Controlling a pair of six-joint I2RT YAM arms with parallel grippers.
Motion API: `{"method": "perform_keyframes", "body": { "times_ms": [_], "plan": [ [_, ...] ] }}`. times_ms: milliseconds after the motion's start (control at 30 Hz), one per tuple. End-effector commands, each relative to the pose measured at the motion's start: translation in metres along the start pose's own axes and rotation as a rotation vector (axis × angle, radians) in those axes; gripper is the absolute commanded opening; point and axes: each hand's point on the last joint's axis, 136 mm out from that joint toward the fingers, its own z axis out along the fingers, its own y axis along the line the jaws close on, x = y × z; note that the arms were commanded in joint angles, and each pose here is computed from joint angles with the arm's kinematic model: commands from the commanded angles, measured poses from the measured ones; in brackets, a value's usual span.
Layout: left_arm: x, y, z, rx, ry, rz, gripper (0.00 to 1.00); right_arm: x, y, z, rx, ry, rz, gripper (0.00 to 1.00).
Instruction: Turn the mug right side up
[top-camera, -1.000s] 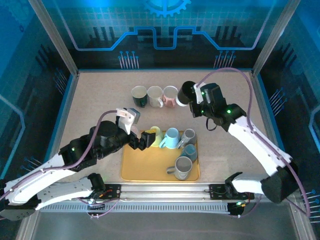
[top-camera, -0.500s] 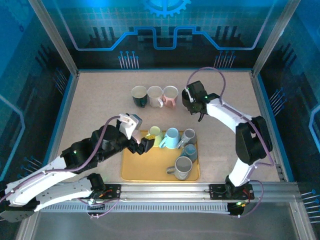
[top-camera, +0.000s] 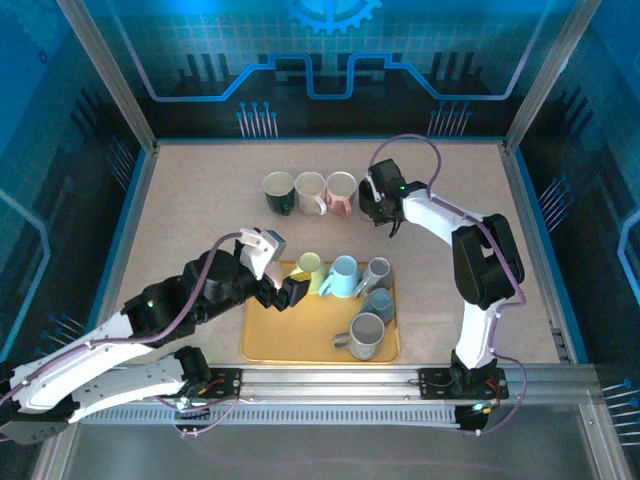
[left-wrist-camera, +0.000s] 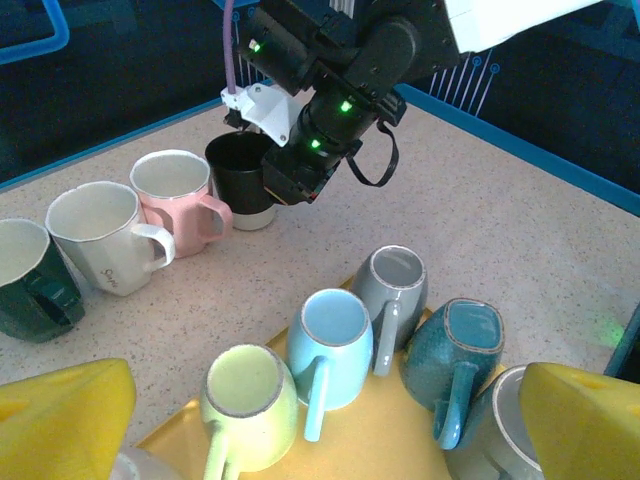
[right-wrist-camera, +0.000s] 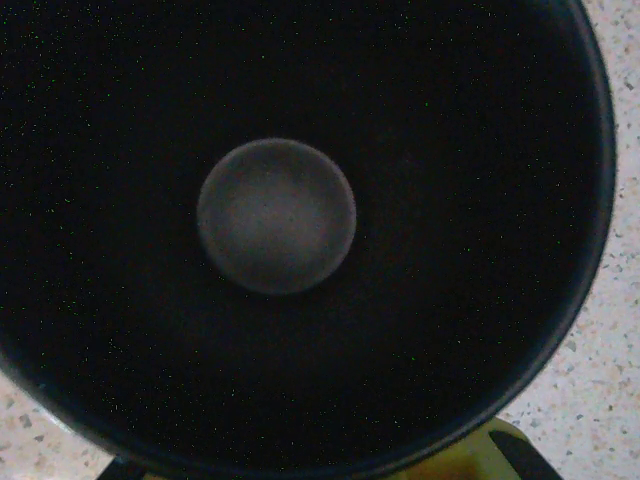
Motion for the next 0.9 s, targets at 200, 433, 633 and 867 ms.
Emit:
{"method": "perform_keyframes", "body": {
  "times_ms": [200,433,633,867],
  "plan": [
    [0.003,-0.002,0.005,0.007,0.008,0.014,0.99,-0.026,-0.004,0.005,-0.014,-0.075,0.059,0.17],
    [0.005,-0.001,0.006,0.004,0.021,0.016,0.99,-0.023,0.0,0.013,-0.037,-0.06,0.056,0.18],
    [0.008,-0.002,0.011,-0.001,0.043,0.022,0.99,-0.022,-0.003,0.005,-0.026,-0.07,0.07,0.28],
    [0.012,-0.006,0.016,0.018,0.065,0.029,0.99,-0.027,-0.007,-0.027,-0.037,-0.128,0.077,0.42]
  ]
}}
